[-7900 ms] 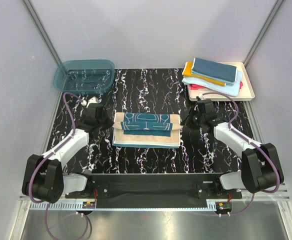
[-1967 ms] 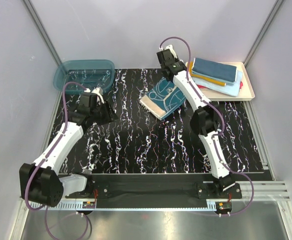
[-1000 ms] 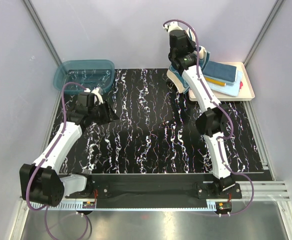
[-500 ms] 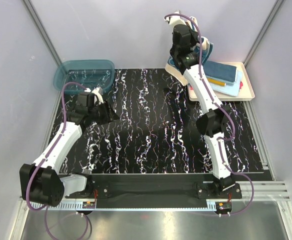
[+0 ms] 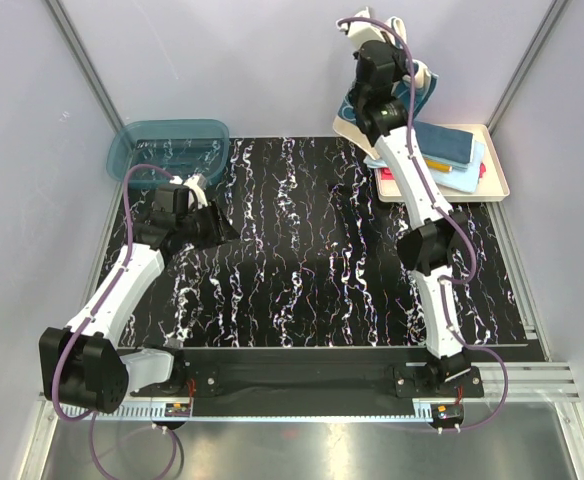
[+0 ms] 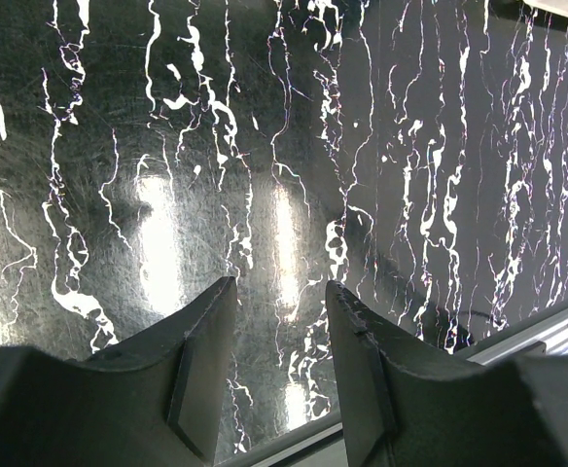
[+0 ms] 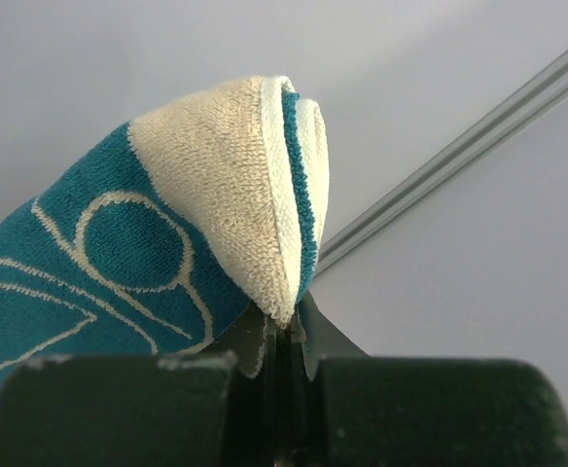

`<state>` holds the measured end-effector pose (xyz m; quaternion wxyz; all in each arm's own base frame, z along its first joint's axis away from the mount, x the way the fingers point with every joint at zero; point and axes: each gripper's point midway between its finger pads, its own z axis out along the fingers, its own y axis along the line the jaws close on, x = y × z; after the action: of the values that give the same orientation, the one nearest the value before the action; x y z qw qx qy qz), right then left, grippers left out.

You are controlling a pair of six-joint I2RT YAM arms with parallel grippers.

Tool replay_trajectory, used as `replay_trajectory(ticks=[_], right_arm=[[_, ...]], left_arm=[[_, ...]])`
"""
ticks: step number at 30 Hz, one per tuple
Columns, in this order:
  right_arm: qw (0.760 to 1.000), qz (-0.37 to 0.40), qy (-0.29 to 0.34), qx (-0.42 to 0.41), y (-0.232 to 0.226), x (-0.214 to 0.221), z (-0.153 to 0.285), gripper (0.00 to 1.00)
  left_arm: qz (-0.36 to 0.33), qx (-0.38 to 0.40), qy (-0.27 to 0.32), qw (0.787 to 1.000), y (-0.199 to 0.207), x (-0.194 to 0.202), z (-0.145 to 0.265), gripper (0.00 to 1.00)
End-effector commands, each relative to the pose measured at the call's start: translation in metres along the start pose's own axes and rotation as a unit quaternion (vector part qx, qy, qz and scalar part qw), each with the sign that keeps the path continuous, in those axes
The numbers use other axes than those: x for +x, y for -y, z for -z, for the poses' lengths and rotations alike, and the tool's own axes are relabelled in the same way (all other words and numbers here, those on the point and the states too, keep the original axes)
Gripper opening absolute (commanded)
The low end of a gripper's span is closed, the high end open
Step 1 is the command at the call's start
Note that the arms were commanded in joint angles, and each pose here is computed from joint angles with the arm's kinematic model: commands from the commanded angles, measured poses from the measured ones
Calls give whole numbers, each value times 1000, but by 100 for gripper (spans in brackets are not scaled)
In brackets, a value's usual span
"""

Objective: Fold and stack the towels
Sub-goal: Neatly place the folded towel into the bin

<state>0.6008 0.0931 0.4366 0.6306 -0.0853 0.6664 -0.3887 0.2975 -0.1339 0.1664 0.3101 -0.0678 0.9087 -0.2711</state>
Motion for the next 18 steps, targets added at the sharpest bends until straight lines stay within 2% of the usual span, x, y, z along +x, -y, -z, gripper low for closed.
replay_trajectory(ticks=[1,11,18], right_arm=[[996,-68,34,56,82,-24,5,0],[993,-101,-30,49,89,57,-50,0],[979,-167,-119,12,70,171,-103,0]], left_arm=[[-2,21,8,1000,6,-5,-2,47],[3,20,-3,1000,4,-1,-6,46],[4,18,-7,1000,3,1,-8,46]])
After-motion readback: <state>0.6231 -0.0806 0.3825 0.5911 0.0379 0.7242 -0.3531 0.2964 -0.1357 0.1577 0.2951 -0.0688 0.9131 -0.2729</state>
